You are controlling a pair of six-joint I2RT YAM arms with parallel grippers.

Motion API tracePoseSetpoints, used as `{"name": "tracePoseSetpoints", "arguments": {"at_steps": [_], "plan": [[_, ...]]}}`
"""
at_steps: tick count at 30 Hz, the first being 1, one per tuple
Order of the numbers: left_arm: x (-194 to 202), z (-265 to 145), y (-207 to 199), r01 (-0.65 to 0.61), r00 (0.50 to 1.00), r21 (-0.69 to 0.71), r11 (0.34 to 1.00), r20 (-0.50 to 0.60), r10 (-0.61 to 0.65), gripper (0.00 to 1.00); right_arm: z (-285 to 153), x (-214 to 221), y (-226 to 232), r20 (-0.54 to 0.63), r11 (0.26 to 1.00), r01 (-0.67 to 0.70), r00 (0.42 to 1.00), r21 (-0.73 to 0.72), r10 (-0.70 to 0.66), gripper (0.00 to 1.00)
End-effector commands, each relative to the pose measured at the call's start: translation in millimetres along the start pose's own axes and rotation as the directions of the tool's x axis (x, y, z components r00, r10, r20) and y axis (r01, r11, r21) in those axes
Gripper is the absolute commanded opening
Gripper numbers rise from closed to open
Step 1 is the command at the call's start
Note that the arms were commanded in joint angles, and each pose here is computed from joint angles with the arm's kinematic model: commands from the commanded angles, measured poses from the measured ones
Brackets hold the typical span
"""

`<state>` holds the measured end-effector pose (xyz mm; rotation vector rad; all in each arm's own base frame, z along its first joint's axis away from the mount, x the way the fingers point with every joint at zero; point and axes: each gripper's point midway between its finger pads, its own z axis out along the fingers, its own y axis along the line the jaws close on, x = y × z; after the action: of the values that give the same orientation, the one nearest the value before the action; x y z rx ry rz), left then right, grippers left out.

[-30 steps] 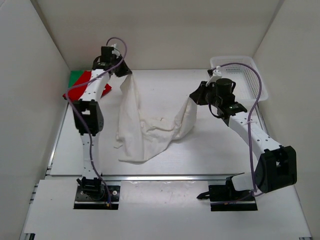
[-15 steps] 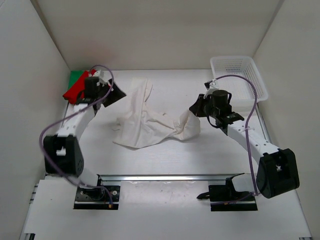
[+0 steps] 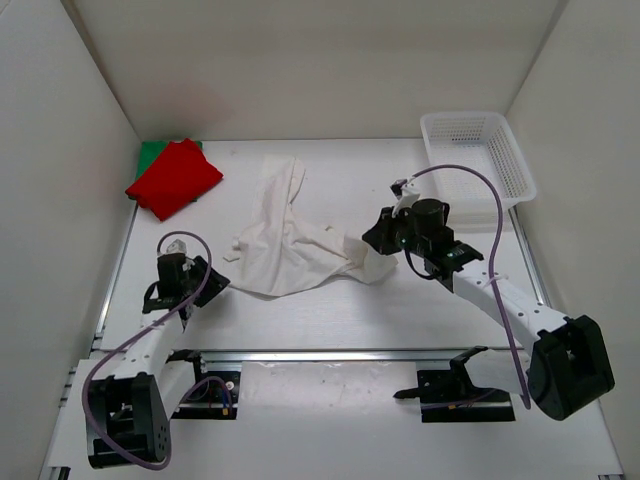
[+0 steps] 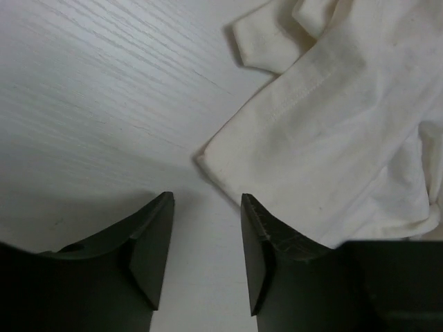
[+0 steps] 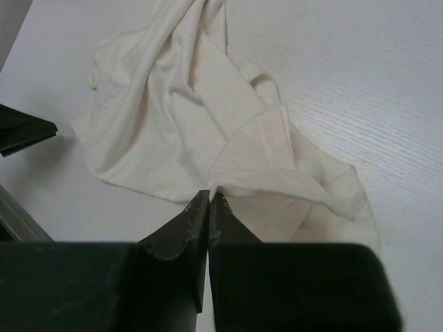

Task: Fold and stack the t-shirts
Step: Flatten out the tshirt

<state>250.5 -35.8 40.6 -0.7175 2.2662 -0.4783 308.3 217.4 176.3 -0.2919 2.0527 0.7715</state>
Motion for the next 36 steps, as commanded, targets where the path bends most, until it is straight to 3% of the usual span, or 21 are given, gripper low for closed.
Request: {"name": "tracePoseSetpoints", "arguments": {"at_steps": [1, 4, 12, 22, 26, 28, 31, 34, 36], "plan": [[-15.4, 0.2, -6.2, 0.020, 0.996, 0.024, 1.000, 0.082, -0.021, 0.56, -5.6, -4.5, 6.1, 0.042, 1.000, 0.013, 0.999, -0.015, -0.012, 0.00], [-9.5, 7.5, -6.7, 0.043, 0.997, 0.033, 0.999, 0.059, -0.045, 0.58, -10.5, -5.0, 6.2, 0.051, 1.000, 0.009, 0.999, -0.017, -0.008, 0.00], [13.1, 22.8, -5.5, 0.060, 0.998, 0.015, 0.998, -0.008, -0.060, 0.44, -16.5, -8.6, 4.9, 0.074, 1.000, 0.006, 0.997, -0.020, -0.005, 0.00], [2.2, 30.8, -9.3, 0.084, 0.994, 0.037, 0.996, 0.065, -0.086, 0.43, -11.4, -3.4, 6.2, 0.054, 1.000, 0.010, 0.998, -0.028, -0.009, 0.00], [-10.0, 34.8, -18.3, 0.091, 0.990, 0.070, 0.993, 0.099, -0.097, 0.27, -15.4, -11.9, -1.3, 0.049, 0.999, -0.020, 0.999, -0.029, 0.022, 0.00], [-23.7, 34.6, -19.0, 0.103, 0.983, 0.085, 0.991, 0.140, -0.114, 0.14, -19.7, -37.0, 2.8, 0.091, 0.999, -0.010, 0.996, -0.046, 0.015, 0.00], [-46.3, 30.1, -37.4, 0.096, 0.978, 0.137, 0.986, 0.171, -0.119, 0.03, -28.3, -67.4, 17.9, 0.095, 0.997, 0.055, 0.994, -0.047, -0.051, 0.00], [-66.2, 14.6, -58.5, 0.064, 0.969, 0.195, 0.979, 0.223, -0.107, 0.00, -35.0, -38.5, 62.0, -0.005, 0.981, 0.161, 0.987, -0.105, -0.162, 0.00], [-75.7, 4.6, -69.9, 0.054, 0.968, 0.234, 0.971, 0.227, -0.108, 0.00, -53.4, 35.8, 100.9, -0.155, 0.948, 0.214, 0.955, -0.236, -0.254, 0.00]]}}
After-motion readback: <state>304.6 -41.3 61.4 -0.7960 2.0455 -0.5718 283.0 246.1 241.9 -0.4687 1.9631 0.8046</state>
